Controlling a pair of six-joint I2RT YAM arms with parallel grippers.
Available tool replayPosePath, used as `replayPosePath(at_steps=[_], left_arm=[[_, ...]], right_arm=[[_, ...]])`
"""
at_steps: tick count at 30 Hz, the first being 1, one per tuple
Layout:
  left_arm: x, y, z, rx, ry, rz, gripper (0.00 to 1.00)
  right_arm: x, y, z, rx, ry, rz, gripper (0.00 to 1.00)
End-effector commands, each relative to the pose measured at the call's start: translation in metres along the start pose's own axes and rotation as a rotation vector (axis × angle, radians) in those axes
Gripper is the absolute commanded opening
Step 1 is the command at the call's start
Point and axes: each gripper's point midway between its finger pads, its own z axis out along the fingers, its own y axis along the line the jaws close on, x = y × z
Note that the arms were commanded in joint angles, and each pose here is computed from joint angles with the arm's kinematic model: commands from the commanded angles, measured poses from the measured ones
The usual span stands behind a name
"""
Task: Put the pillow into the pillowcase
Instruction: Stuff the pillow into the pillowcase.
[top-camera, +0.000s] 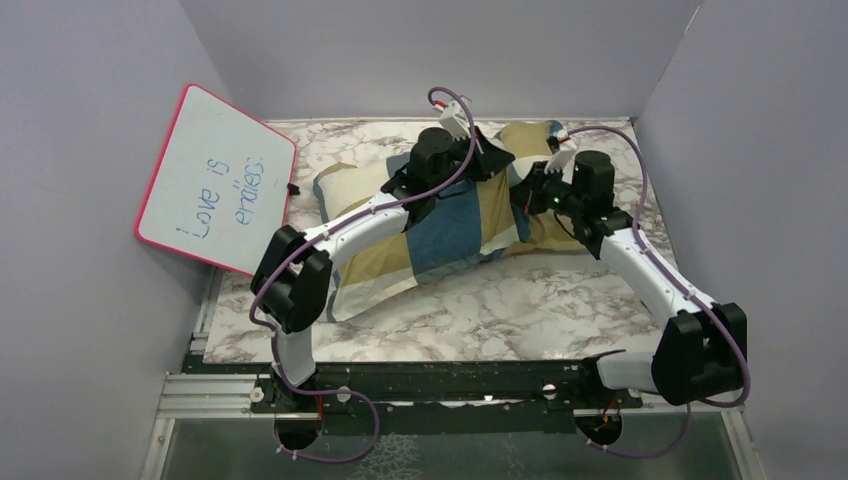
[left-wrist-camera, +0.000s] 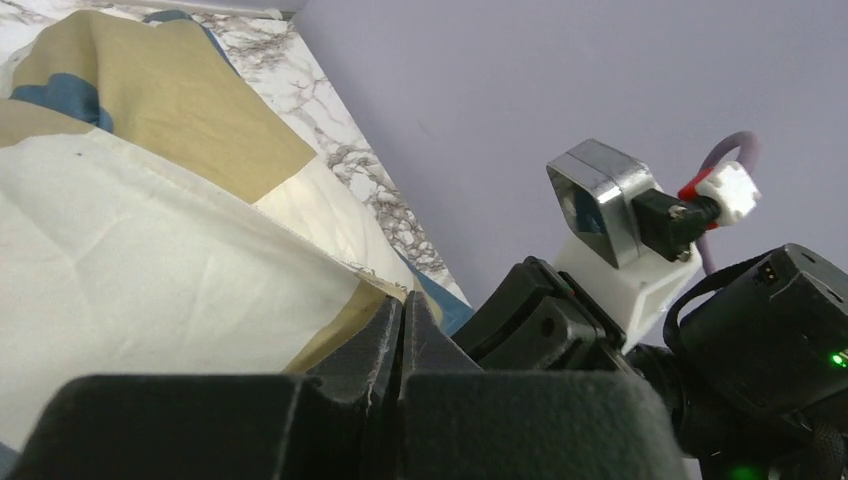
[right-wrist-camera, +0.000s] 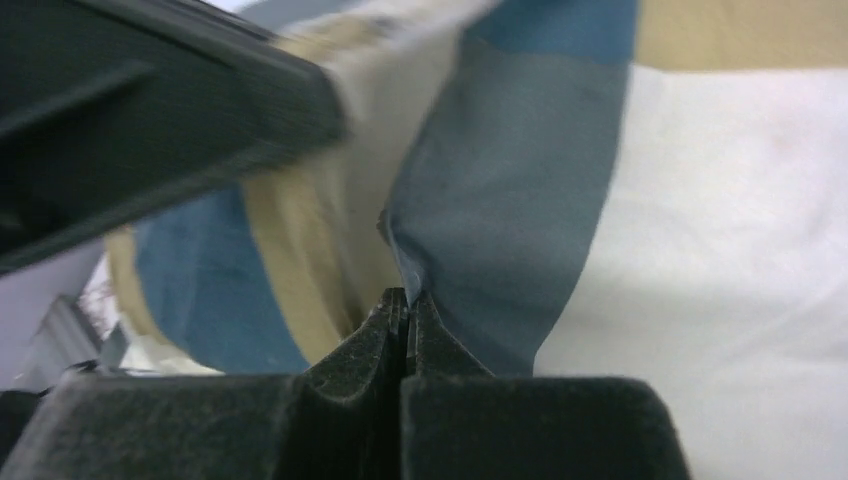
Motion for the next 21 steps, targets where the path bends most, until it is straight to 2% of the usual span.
replayPosePath(at_steps=[1,2,5,8,12,16,21], left_arm=[[-0.022,-0.048,0.012,0.112,-0.071,-0.016,0.0],[-0.023,-0.051,0.014,0.114,-0.076,-0.019,0.0],[-0.027,-0.049,0.017,0.095,-0.092,-0.018,0.0],[-0.025,-0.041,0.02,0.064,-0.094,-0.013,0.0],[-0.014,-0.028,0.023,0.032,-0.077,-0.024,0.0],[-0.013,-0.028,0.021,0.03,-0.067,-0.016,0.0],[-0.013,-0.028,0.019,0.012,-0.055,-0.001,0.0]], right_arm=[[-0.034,0.082,-0.009,-0.449,-0.121,-0.052,0.0],[-0.035,0.089,-0.013,-0.496,-0.131,-0.042,0.0],[-0.012,0.083,-0.007,-0.494,-0.079,0.042,0.0],[0.022,0.06,0.002,-0.416,-0.069,0.11,0.0],[0.035,0.024,0.009,-0.208,-0.075,0.15,0.02],[0.027,0.013,-0.007,-0.073,-0.07,0.147,0.31],[0.019,0.007,-0.043,0.076,-0.08,0.139,0.56]])
